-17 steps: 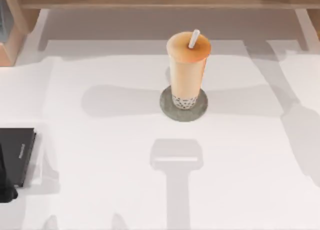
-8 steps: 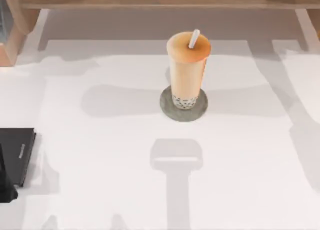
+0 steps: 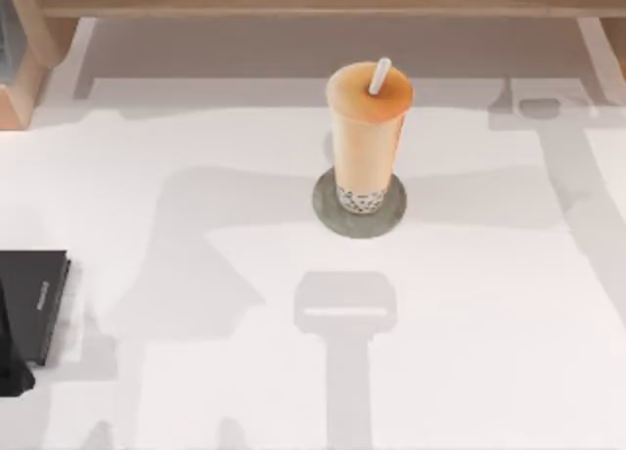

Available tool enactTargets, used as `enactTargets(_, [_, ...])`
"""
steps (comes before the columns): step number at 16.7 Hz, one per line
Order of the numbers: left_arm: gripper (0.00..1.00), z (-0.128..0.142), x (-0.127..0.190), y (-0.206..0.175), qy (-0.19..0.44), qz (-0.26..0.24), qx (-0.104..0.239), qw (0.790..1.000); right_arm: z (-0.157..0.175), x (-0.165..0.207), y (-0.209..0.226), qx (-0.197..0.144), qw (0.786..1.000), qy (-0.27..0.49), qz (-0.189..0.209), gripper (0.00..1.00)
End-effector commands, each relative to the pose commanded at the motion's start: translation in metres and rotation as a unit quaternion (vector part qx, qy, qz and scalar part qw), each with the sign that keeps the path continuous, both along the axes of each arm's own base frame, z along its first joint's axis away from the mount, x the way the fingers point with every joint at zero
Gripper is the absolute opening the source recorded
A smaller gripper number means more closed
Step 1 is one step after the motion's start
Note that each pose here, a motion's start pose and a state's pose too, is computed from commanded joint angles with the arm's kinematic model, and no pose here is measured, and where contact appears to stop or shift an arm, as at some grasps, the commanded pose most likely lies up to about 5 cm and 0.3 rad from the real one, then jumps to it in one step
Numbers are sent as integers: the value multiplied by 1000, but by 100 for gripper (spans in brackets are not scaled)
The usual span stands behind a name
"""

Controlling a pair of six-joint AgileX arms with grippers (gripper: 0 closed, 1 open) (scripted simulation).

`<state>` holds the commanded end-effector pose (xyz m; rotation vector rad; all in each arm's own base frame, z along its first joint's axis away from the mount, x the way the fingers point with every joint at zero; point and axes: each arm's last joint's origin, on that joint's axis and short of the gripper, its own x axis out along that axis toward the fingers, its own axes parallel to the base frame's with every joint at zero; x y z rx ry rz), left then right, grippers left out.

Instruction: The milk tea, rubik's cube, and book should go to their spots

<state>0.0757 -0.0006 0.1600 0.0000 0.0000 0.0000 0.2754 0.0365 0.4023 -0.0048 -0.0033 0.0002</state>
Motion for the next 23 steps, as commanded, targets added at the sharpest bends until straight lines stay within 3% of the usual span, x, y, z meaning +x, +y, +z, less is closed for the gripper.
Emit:
enactTargets(4, [100, 0, 0, 0, 0, 0, 0, 1000, -48, -81, -20, 0, 1000, 1, -1, 100])
enactTargets(8, [100, 0, 0, 0, 0, 0, 0, 1000, -124, -140, -31, 1, 1000, 2, -2, 100])
enactTargets(14, [100, 0, 0, 0, 0, 0, 0, 1000, -224, -169, -37, 2, 1000, 2, -1, 100])
enactTargets(17, [100, 0, 0, 0, 0, 0, 0, 1000, -242, -170, -38, 2, 1000, 2, 0, 100])
enactTargets(21, [100, 0, 0, 0, 0, 0, 0, 1000, -242, -170, -38, 2, 1000, 2, 0, 100])
enactTargets(22, [100, -3, 7, 1, 67, 6, -1, 998, -242, -170, -38, 2, 1000, 2, 0, 100])
enactTargets(23, [100, -3, 7, 1, 67, 6, -1, 998, -242, -170, -38, 2, 1000, 2, 0, 100])
